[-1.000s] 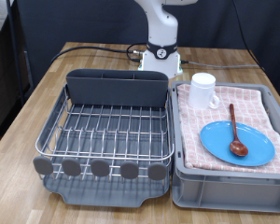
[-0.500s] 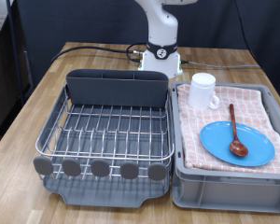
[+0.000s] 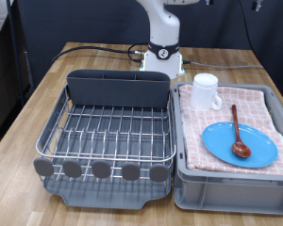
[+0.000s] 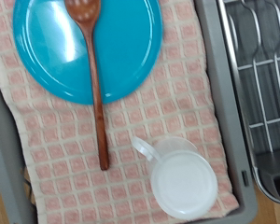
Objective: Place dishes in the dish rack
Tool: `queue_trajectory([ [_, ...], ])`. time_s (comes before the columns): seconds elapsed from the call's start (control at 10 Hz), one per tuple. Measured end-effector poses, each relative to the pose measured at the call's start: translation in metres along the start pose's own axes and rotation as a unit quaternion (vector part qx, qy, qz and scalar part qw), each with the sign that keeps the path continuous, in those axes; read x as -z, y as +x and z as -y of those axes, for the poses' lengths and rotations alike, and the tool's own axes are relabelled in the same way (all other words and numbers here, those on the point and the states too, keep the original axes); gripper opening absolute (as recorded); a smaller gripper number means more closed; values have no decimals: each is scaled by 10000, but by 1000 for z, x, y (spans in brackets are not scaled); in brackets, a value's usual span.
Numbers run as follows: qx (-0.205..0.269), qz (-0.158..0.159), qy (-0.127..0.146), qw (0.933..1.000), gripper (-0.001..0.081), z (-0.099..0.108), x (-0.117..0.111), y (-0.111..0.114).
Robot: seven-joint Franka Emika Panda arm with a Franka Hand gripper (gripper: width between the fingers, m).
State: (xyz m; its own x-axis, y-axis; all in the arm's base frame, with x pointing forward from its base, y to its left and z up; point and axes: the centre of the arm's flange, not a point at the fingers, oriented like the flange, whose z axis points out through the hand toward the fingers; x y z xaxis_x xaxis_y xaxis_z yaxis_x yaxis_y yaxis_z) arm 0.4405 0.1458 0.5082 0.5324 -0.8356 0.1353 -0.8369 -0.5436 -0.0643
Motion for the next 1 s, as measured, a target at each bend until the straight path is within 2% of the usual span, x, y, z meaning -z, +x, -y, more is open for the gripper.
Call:
queue_trajectory([
  [0.3, -4, -83, 69, 9999, 802, 40, -14, -10],
  [0.6, 348, 90, 142, 9993, 802, 74, -40, -22],
  [0.8, 477, 230, 133, 9985, 802, 89, -65, -33],
  [1.0, 463, 292, 112, 9984, 802, 92, -89, -42],
])
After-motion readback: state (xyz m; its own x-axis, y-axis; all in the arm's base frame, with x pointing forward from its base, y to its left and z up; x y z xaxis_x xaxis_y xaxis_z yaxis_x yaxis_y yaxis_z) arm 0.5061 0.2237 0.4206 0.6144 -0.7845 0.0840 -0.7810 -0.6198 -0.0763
